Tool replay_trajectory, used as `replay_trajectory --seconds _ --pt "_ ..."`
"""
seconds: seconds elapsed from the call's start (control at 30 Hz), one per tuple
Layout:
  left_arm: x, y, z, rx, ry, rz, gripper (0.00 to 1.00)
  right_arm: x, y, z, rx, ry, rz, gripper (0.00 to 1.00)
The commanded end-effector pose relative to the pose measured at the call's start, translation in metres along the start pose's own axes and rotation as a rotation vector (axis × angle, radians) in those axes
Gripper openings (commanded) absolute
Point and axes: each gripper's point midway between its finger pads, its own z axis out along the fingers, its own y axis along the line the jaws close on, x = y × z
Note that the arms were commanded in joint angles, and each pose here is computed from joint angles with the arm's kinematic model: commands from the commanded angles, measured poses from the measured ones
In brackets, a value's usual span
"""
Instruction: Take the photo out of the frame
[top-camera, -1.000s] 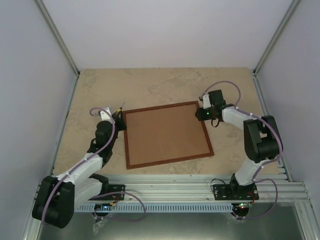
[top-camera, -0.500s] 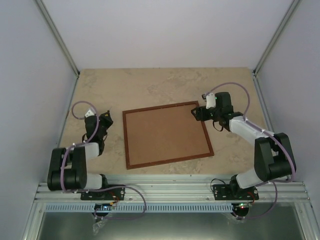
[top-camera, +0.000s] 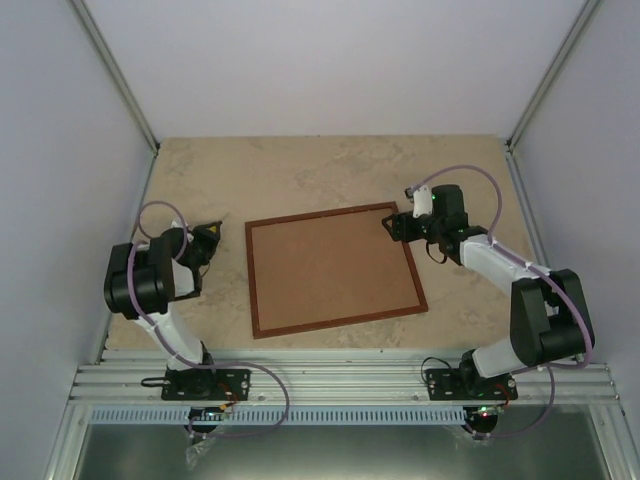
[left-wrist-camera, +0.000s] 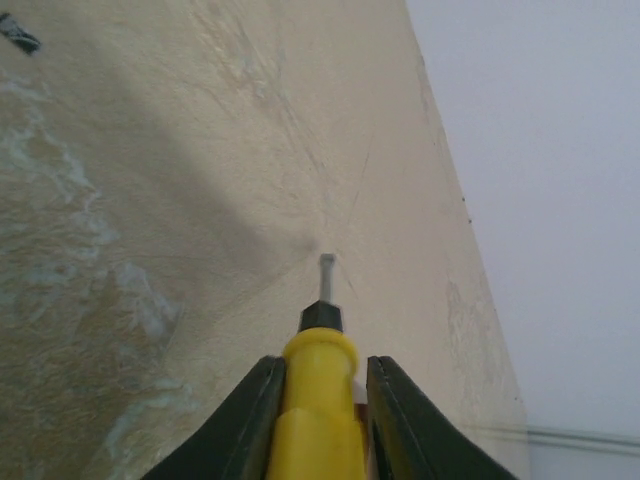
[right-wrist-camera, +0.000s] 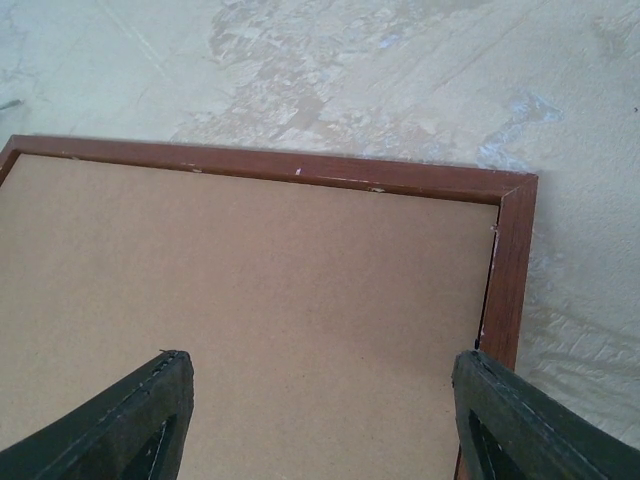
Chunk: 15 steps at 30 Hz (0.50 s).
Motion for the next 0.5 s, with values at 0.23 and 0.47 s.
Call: replay_trajectory --seconds 0.23,0.47 --pt "-0.021 0.011 -0.005 -0.132 -0.059 0.063 0.47 0.000 0.001 0.003 -0.008 -0.008 0.002 0.72" --pt "-0.033 0.007 -0.026 -0.204 -0.123 0.131 0.55 -0.002 0.000 -0.002 0.003 -0.018 0.004 0.74"
